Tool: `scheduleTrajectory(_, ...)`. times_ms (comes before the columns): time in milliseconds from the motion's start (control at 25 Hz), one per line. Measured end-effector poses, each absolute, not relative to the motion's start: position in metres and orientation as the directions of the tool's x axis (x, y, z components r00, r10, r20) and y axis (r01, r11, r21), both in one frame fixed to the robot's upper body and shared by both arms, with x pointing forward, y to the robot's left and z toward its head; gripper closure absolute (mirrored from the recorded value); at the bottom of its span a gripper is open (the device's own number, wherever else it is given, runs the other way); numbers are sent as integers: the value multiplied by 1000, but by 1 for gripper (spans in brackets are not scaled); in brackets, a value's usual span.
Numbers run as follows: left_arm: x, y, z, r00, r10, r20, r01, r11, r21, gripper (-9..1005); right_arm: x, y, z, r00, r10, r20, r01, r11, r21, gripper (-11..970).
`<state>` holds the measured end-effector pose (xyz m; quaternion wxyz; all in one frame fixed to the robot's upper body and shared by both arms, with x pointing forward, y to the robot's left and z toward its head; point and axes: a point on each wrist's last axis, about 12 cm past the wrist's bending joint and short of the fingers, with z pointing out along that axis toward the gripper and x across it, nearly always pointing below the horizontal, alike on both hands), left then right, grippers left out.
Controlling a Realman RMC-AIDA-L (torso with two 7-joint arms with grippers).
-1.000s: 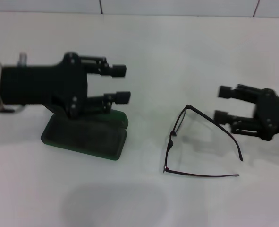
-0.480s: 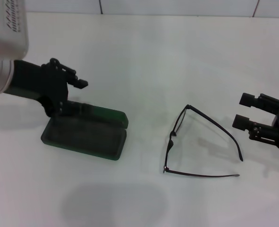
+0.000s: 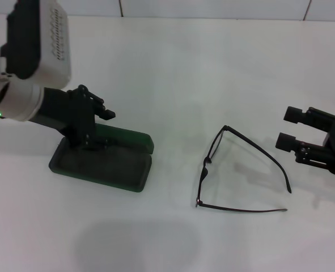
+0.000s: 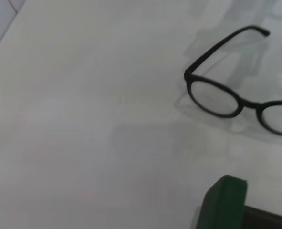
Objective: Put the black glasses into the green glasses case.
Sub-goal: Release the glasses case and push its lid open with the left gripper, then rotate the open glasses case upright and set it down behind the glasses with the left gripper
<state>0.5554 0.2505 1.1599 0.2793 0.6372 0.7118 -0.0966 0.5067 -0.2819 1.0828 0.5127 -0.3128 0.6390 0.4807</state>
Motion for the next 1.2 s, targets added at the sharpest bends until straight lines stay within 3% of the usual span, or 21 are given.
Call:
scheduleTrajectory(320, 562, 242, 1151, -23, 891, -454, 963, 141, 230, 480, 504, -283, 1081, -286, 97, -953, -889, 344, 302, 196)
scheduleTrajectory(520, 564, 240, 1155, -21, 891, -454, 960, 145, 241, 670, 503, -283, 1080, -293, 101, -951, -886, 345, 309, 196)
scheduleTrajectory(680, 564, 236, 1167, 0, 880, -475, 948, 151, 279, 737, 502, -283, 1079, -295, 102, -950, -886, 342, 312, 196)
scheduleTrajectory(920, 571, 225, 1194, 75, 846, -528, 900, 171, 401, 804, 487, -272, 1086, -246, 65, -967, -955, 154, 253, 197)
scheduleTrajectory(1200, 597, 174, 1204, 226, 825, -517, 821, 124, 557, 805, 480, -257, 1094, -247, 60, -967, -969, -20, 247, 197)
